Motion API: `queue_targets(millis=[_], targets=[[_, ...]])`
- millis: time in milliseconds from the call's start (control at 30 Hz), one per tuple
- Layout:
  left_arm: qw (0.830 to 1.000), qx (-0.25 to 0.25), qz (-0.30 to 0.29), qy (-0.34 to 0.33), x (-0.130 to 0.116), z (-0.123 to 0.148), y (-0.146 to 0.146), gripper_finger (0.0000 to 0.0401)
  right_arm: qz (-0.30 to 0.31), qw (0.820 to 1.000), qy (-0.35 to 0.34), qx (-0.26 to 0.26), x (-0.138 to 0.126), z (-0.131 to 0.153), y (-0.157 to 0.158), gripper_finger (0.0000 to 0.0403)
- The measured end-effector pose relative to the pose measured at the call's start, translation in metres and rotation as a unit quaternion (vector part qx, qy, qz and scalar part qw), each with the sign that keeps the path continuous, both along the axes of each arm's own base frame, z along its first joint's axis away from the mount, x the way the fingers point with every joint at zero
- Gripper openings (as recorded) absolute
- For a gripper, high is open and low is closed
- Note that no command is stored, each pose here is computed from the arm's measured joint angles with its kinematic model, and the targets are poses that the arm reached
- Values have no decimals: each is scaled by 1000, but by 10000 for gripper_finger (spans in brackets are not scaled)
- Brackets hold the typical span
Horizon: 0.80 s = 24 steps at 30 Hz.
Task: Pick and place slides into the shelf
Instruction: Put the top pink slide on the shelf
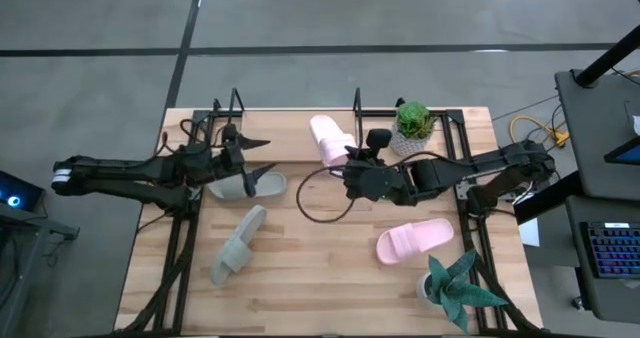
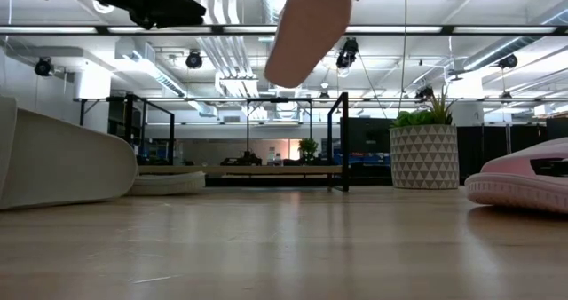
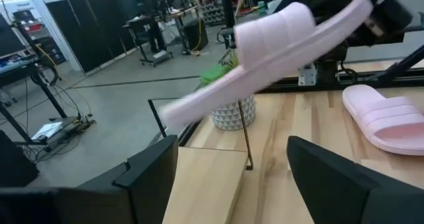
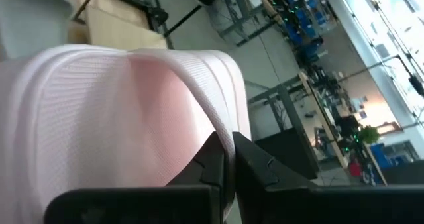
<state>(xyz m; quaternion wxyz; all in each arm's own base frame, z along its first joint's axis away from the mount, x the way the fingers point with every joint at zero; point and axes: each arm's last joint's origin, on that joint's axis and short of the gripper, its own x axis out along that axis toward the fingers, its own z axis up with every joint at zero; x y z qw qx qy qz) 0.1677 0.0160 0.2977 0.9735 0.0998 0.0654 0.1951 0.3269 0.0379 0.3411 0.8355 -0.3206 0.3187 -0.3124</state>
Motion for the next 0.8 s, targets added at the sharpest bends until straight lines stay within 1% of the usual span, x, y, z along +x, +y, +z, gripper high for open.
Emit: queue_targets(millis=[133, 467, 567, 800], targets=[[1000, -1, 0, -5, -5, -4, 0, 267, -17, 1000, -4, -1, 14, -9, -10, 9], [1000, -1, 0, -4, -8, -8, 0, 267, -77, 997, 30, -3, 39, -44, -47, 9], [1000, 0, 0, -2, -7, -8, 0, 267, -108, 993, 44, -24, 46, -58, -53, 9], [1000, 0, 0, 3, -7, -9, 0, 267, -138, 986, 76, -55, 58, -82, -57, 9]])
